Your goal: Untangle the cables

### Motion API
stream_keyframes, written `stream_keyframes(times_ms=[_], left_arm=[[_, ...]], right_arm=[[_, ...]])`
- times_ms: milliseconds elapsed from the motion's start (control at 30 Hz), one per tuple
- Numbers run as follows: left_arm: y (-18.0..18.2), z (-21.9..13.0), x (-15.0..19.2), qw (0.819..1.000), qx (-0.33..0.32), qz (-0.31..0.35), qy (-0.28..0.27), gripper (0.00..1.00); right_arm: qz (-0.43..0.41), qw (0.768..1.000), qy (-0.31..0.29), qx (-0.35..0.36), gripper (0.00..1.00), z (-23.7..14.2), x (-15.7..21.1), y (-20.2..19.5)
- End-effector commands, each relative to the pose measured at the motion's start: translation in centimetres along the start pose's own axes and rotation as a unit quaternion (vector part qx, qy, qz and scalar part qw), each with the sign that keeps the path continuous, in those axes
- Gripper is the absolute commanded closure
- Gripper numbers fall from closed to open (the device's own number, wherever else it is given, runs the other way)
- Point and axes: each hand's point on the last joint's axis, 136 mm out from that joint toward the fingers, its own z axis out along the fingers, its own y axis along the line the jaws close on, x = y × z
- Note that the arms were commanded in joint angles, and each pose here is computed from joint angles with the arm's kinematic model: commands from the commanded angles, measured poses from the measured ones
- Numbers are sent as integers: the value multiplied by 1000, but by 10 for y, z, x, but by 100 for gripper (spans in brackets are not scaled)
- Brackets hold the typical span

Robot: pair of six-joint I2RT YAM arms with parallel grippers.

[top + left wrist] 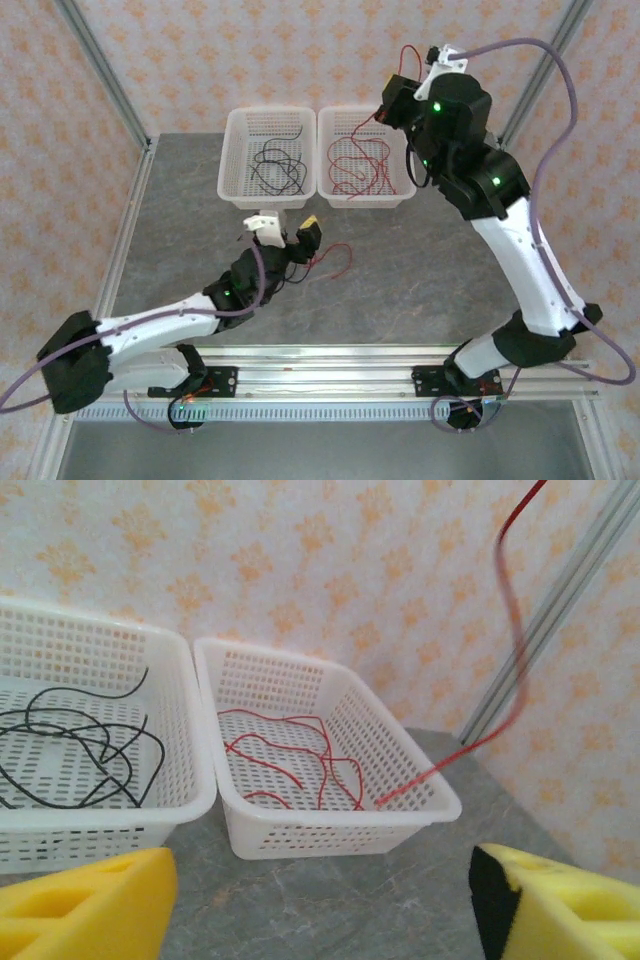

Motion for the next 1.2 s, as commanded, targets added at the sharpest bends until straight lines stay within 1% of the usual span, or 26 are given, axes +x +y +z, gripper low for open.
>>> stream_keyframes(times_ms=[0, 100, 167, 267, 367, 467, 567, 733, 867, 1000, 1100, 1167], left_arm=[[19, -18, 9, 1000, -20, 3, 21, 16], [26, -32, 6, 999, -3, -30, 16, 1], [27, -41, 8, 999, 21, -48, 14, 1], [32, -48, 11, 997, 26, -66, 13, 1], [35, -53, 12, 997, 27, -68, 16, 1], [36, -56, 9, 997, 25, -67, 21, 1], [36, -59, 4, 997, 24, -70, 22, 2], [40, -62, -7, 997, 6, -77, 19, 7], [40, -63, -15, 997, -3, -73, 26, 9], [38, -63, -20, 997, -8, -68, 33, 9], [39, -62, -20, 997, -15, -64, 41, 8], [41, -60, -18, 996, -31, -60, 53, 1]], right_arm=[[-6, 1000, -14, -4, 100, 24, -12, -8], [-1, 1000, 11, -8, 100, 60, 4, -18], [1, 1000, 28, -13, 100, 85, 19, -24], [-7, 998, 54, -8, 100, 119, 42, -33], [-18, 996, 83, 22, 100, 150, 69, -53], [-22, 992, 116, 49, 100, 174, 100, -76], [-28, 986, 149, 70, 100, 190, 136, -96], [-34, 974, 201, 98, 100, 207, 190, -120], [-46, 957, 245, 145, 100, 216, 235, -149], [-55, 939, 290, 175, 100, 223, 280, -172], [-57, 926, 321, 191, 100, 227, 313, -188], [-57, 917, 339, 200, 100, 229, 333, -197]])
